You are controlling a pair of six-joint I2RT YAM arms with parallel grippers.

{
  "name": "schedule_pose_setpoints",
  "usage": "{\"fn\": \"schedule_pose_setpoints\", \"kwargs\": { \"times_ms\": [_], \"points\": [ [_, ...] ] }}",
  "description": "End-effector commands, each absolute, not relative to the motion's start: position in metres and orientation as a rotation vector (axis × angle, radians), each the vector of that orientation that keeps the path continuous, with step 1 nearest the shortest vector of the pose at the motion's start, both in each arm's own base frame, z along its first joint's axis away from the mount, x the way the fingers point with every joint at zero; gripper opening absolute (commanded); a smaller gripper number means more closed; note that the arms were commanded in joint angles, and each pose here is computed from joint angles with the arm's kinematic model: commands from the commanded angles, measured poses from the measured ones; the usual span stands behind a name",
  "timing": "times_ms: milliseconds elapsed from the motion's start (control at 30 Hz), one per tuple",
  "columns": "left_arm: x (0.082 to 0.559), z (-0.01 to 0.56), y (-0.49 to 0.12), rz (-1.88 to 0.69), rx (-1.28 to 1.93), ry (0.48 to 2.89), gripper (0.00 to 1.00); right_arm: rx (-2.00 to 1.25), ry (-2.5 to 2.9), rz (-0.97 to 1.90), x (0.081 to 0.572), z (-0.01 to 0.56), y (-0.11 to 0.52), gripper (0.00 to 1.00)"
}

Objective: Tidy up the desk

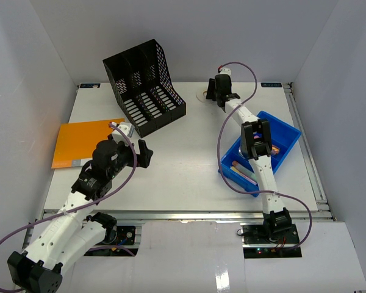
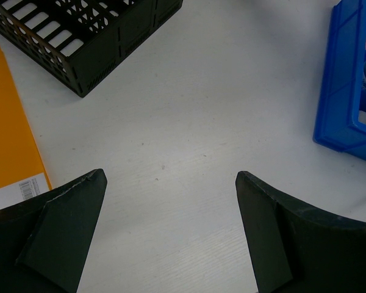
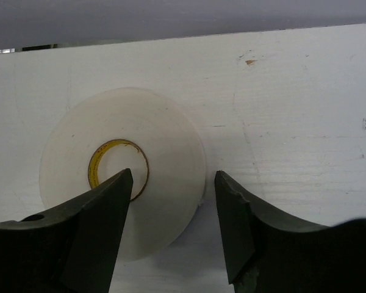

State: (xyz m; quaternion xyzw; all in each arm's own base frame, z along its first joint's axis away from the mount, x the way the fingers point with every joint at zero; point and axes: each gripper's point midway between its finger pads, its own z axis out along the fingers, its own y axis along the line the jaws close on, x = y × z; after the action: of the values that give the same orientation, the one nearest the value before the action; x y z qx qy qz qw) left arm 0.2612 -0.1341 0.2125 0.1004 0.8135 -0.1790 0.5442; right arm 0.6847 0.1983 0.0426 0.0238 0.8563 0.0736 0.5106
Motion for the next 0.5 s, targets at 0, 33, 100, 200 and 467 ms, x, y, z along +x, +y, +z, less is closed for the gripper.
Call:
{"fn": "schedule_pose_setpoints", "kwargs": {
  "times_ms": [0, 33, 100, 200, 467],
  "points": [
    [0.263, 0.214, -0.132, -0.412, 0.236, 1.916, 0.98, 0.045, 2.003, 0.189, 0.694, 0.059, 0.201, 0.58],
    [0.263, 0.214, -0.132, -0.413, 0.234, 1.917, 0.98, 0.038, 2.010, 0.193, 0.692, 0.058, 0.201, 0.56],
    [0.263, 0.215, -0.131, -0.413, 0.235, 1.912, 0.98, 0.017, 2.039, 0.217, 0.686, 0.053, 0.203, 0.52],
    [0.262, 0.217, -0.131, -0.414, 0.236, 1.904, 0.98, -0.008, 2.073, 0.241, 0.678, 0.050, 0.205, 0.47],
    [0.260, 0.223, -0.132, -0.428, 0.242, 1.882, 0.98, -0.146, 2.209, 0.325, 0.637, 0.043, 0.215, 0.40]
  ]
}}
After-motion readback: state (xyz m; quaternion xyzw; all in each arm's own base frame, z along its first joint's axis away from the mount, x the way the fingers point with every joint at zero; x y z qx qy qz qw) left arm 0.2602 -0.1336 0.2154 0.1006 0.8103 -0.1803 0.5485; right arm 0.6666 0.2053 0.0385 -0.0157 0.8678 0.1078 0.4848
